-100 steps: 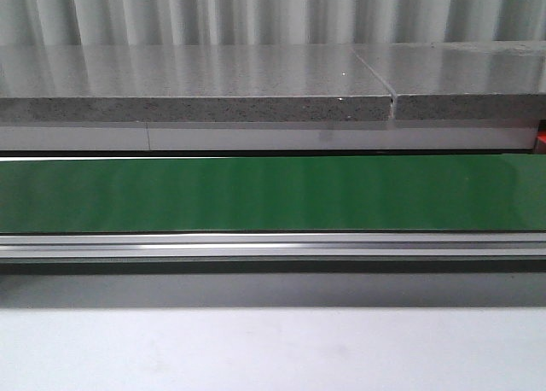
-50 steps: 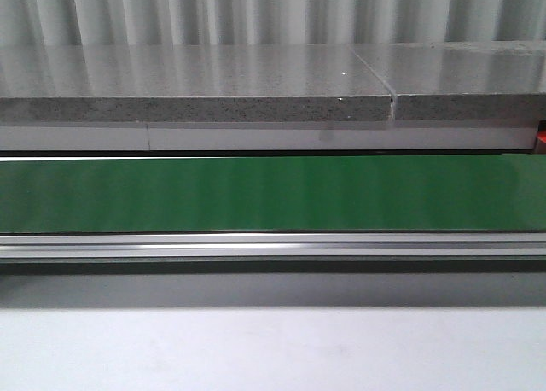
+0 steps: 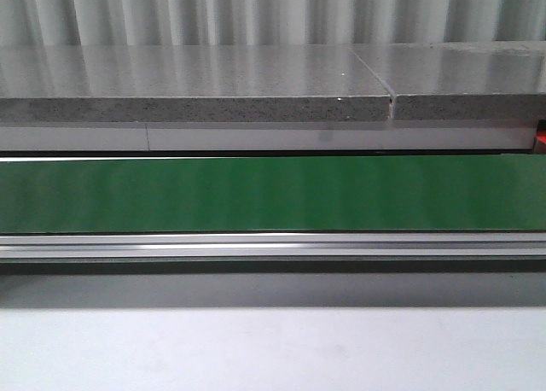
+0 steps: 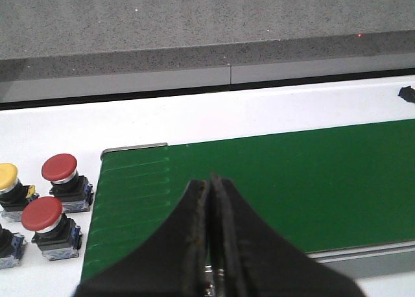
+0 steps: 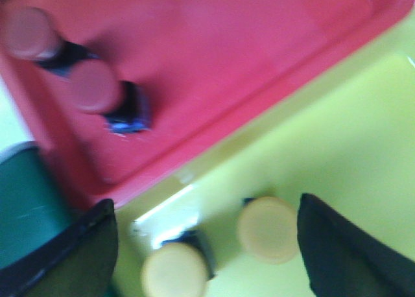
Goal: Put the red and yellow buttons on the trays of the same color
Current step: 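Move the left gripper toward the remaining buttons on the table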
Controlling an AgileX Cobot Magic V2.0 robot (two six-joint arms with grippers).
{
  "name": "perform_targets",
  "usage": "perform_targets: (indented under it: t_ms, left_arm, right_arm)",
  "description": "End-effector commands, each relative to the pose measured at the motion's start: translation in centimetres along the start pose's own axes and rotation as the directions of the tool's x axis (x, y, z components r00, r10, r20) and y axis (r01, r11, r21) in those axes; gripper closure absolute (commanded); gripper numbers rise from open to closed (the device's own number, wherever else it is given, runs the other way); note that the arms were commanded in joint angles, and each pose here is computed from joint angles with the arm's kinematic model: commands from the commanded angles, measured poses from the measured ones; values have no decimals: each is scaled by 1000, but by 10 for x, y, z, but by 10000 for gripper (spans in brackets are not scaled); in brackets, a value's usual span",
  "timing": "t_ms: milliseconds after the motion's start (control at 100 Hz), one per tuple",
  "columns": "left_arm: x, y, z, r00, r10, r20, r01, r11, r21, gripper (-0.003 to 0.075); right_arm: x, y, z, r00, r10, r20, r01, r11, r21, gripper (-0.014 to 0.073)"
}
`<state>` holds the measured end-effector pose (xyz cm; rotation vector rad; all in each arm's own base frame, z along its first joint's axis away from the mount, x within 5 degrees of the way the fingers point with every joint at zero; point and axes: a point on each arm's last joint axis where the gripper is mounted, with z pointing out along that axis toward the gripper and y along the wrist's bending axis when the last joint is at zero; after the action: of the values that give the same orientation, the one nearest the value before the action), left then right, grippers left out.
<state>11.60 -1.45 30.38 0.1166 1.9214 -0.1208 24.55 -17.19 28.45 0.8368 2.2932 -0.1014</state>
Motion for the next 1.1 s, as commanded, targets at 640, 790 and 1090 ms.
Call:
perform_targets:
  t_ms: [640,790,1090]
  left_arm:
    - [-14,0,-3,996,-12,94,12,1000,-2,740]
    - [-14,0,-3,996,-12,94,12,1000,-2,740]
    - [-14,0,-3,996,-12,94,12,1000,-2,740]
  right_arm:
    - [66,98,-122,841,-458,289,532,798,-282,24]
    - [88,86,-130,835,-470,286,542,791,-284,81]
    - [106,76,-137,833,-465,300,544,790,-282,587]
